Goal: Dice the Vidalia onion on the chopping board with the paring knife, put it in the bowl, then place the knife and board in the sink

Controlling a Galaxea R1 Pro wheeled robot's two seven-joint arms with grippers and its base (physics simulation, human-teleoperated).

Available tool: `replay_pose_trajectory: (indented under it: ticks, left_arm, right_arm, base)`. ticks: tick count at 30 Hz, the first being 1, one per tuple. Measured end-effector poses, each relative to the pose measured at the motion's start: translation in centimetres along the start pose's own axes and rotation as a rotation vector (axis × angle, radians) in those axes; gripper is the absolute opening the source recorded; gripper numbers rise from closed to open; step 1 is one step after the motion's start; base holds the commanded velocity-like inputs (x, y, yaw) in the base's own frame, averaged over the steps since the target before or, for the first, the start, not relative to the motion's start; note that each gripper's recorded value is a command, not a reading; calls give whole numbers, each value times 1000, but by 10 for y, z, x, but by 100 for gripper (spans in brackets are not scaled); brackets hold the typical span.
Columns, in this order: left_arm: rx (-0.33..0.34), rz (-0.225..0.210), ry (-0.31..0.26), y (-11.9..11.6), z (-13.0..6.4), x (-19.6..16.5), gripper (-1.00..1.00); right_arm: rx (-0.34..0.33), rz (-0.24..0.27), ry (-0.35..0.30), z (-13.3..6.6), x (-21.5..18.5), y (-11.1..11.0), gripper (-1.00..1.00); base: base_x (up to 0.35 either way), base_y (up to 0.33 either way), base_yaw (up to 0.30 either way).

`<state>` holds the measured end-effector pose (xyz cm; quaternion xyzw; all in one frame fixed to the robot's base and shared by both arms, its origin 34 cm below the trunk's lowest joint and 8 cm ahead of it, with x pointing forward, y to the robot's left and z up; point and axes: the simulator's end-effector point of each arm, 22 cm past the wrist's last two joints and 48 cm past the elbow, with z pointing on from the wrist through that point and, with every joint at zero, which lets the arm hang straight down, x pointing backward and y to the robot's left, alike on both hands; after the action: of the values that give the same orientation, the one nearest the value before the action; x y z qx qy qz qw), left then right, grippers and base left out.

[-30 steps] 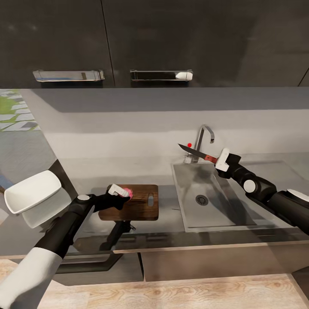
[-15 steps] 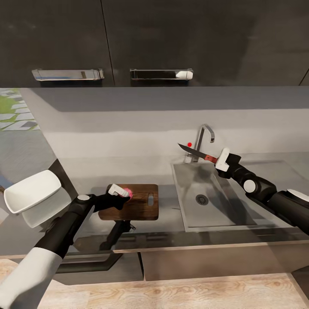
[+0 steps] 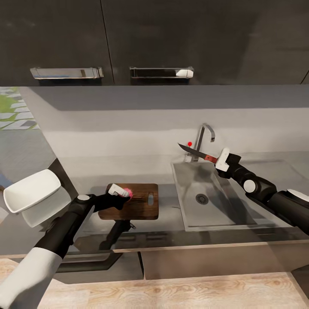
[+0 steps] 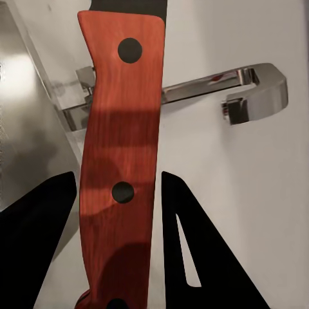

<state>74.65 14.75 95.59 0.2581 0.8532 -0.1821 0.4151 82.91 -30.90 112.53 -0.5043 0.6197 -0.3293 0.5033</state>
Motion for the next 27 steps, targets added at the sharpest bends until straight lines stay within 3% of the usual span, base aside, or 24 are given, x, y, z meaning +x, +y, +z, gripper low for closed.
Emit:
replay_pose_trajectory:
  ticks: [25,26,27]
  left_arm:
    - [2,8,-9,0,3,-2,-100]
    - [2,8,-9,0,3,-2,100]
    - [6,-7,14,0,6,9,100]
  right_arm:
    - [-17,1,5,5,4,11,-100]
    - [-17,1,4,5,3,11,-100]
    - [-18,2,5,6,4,12,-100]
  base:
    - [0,0,0]
    - [0,0,0]
    - [0,0,0]
